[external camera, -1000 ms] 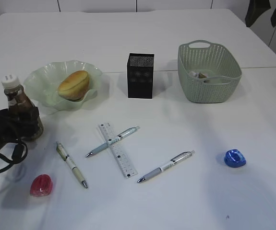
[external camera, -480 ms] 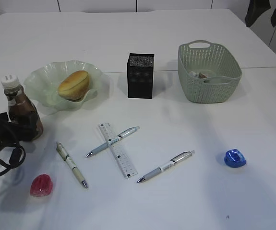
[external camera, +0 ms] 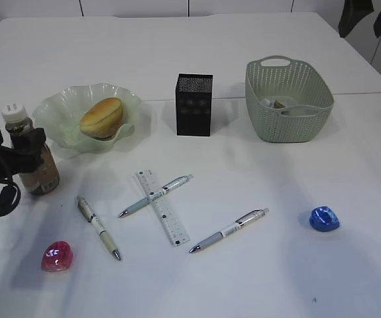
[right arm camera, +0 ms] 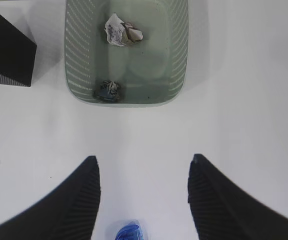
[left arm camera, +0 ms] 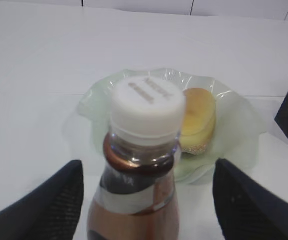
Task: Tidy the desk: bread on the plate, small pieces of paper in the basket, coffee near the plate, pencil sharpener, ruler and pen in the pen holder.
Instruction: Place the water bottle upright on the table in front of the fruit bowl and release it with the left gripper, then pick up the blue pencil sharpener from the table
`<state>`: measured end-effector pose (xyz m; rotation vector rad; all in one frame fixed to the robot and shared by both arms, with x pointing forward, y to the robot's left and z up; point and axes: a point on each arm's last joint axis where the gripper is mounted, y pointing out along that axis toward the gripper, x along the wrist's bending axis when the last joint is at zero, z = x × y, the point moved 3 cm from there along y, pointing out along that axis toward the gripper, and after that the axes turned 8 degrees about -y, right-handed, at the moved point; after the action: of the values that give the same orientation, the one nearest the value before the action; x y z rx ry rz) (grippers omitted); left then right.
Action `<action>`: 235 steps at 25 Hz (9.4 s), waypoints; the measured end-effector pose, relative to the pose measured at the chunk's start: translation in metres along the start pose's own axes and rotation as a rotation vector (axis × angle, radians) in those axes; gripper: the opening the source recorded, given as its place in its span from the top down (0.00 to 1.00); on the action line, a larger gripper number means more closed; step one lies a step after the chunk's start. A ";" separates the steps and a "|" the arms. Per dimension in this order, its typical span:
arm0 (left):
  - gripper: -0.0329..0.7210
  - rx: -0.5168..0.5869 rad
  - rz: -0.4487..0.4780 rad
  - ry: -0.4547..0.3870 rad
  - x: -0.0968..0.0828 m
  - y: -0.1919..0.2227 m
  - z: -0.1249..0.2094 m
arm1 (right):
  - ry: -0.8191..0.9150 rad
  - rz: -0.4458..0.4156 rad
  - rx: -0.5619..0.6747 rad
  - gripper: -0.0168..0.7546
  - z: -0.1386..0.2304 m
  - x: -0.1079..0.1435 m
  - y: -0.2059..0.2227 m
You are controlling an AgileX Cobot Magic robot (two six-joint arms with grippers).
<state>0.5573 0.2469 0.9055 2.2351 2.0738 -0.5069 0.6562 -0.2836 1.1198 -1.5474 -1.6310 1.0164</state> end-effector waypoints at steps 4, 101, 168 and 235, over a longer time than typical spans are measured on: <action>0.20 0.031 0.001 0.034 -0.002 -0.004 -0.005 | 0.000 0.000 0.000 0.40 0.000 0.000 0.000; 0.31 0.865 -0.174 -0.093 -0.010 -0.192 -0.148 | -0.049 -0.135 0.331 0.40 0.113 0.052 0.027; 0.31 0.887 -0.174 -0.098 -0.011 -0.194 -0.146 | -0.070 -0.065 0.609 0.26 0.144 0.053 0.173; 0.31 0.888 -0.173 -0.099 -0.011 -0.195 -0.146 | -0.062 -0.079 0.640 0.27 0.152 0.056 0.191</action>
<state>0.3962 0.2932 1.0821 2.2821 2.2625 -1.8044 0.6107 -0.2421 0.8773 -1.0205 -1.2164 1.3806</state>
